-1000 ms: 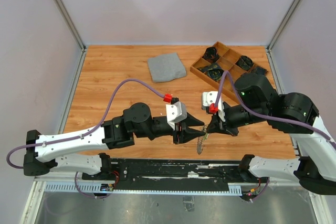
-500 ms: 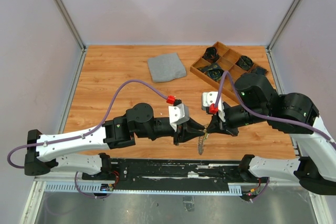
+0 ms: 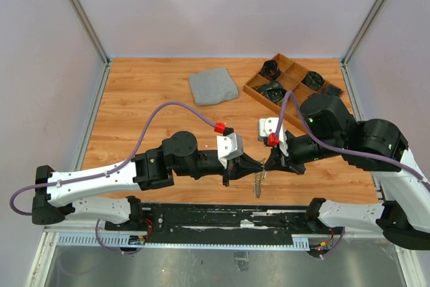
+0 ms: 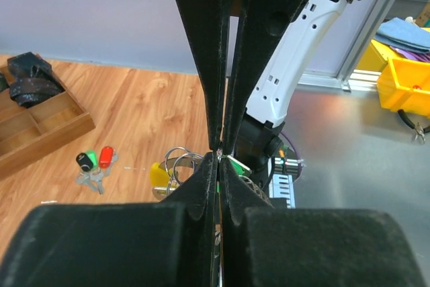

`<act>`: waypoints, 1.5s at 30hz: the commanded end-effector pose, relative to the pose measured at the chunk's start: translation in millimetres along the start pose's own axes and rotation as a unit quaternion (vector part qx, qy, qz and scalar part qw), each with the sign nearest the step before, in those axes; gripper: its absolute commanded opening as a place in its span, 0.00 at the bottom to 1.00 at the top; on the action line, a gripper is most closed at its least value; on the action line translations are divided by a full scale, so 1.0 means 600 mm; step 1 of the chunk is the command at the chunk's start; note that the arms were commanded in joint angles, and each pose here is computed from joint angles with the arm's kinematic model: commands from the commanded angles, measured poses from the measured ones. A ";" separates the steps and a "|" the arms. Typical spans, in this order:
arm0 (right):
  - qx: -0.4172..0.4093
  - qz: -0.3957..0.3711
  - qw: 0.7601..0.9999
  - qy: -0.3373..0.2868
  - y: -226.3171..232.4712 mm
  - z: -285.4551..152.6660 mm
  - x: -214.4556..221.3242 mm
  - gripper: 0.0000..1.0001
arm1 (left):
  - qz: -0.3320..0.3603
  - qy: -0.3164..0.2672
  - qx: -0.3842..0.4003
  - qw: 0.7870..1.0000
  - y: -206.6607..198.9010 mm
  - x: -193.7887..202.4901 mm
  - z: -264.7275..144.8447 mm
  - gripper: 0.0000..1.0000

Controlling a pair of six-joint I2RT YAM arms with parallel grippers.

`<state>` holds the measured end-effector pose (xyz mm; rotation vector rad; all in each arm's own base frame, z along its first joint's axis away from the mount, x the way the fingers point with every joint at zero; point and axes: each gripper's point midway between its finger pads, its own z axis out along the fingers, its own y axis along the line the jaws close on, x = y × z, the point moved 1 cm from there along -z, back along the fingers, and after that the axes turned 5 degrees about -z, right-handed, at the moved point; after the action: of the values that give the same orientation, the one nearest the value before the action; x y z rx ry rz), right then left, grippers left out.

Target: Put the keys on the keyring

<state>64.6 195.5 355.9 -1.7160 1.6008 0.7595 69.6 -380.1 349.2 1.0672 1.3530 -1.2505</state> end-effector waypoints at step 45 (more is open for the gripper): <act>0.092 0.191 0.899 -0.382 -0.033 -0.009 -0.108 0.36 | -0.026 -0.224 -0.051 0.973 0.012 -0.112 -0.112 0.01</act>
<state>88.1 231.1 394.1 -0.7493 1.4914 1.1891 89.1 -321.5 384.8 0.6692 1.2082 -1.2742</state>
